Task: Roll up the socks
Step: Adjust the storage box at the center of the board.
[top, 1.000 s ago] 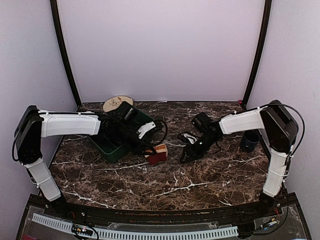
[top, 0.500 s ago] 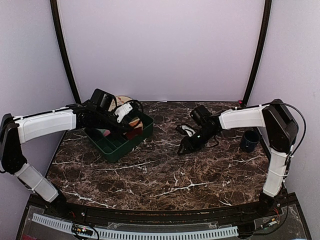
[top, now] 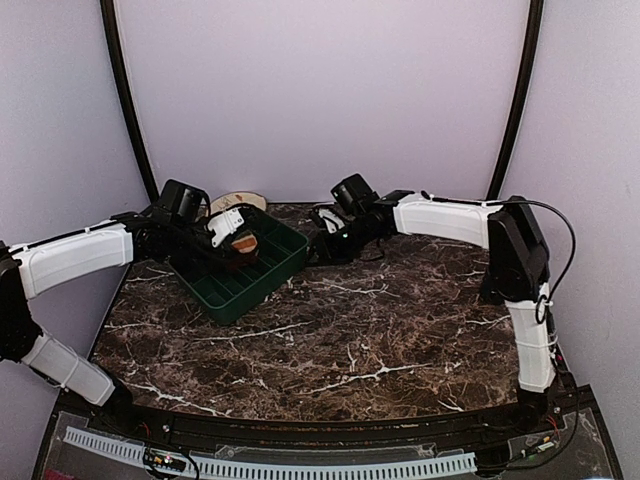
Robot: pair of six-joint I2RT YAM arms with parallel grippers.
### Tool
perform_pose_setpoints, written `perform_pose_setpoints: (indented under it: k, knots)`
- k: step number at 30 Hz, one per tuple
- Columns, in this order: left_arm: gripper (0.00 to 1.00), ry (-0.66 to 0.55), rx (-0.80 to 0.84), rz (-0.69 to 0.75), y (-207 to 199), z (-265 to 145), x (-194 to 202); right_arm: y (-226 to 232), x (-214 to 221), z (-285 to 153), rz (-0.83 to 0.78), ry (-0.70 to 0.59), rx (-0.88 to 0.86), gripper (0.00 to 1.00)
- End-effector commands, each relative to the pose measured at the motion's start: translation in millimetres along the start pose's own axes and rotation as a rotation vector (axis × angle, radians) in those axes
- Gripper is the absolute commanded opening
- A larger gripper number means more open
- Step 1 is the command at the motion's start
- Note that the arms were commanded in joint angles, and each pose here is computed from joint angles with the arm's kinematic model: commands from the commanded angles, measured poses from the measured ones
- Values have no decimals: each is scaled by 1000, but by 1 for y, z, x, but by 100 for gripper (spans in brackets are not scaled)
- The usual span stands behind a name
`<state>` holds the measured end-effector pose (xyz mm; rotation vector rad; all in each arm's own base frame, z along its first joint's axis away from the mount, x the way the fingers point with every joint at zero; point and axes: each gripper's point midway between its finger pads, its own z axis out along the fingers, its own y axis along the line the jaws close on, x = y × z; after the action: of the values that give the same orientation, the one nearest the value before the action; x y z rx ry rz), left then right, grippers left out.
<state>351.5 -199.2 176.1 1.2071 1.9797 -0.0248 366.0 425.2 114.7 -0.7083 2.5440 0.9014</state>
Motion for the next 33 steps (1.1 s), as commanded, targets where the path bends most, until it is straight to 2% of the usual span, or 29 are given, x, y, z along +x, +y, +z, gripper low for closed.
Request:
perform_pose_setpoints:
  k: [1,6,12,19,27,30,33]
  knots:
    - [0,6,-28,52,7,-11,10,14,-25,24,130,-35,43,39]
    - [0,19,-9,85,5,-11,18,19,-43,38,205,-70,104,39]
    - [0,22,-2,130,0,-8,26,12,-43,45,277,-77,157,39]
    - [0,25,9,139,-4,-2,31,11,-44,56,304,-71,182,45]
    - [0,32,12,161,-6,0,35,3,-38,69,331,-51,199,45]
    - [0,33,21,172,-8,3,36,1,-36,74,328,-43,206,42]
    - [0,40,30,180,-9,6,38,-4,-34,76,312,-34,229,32]
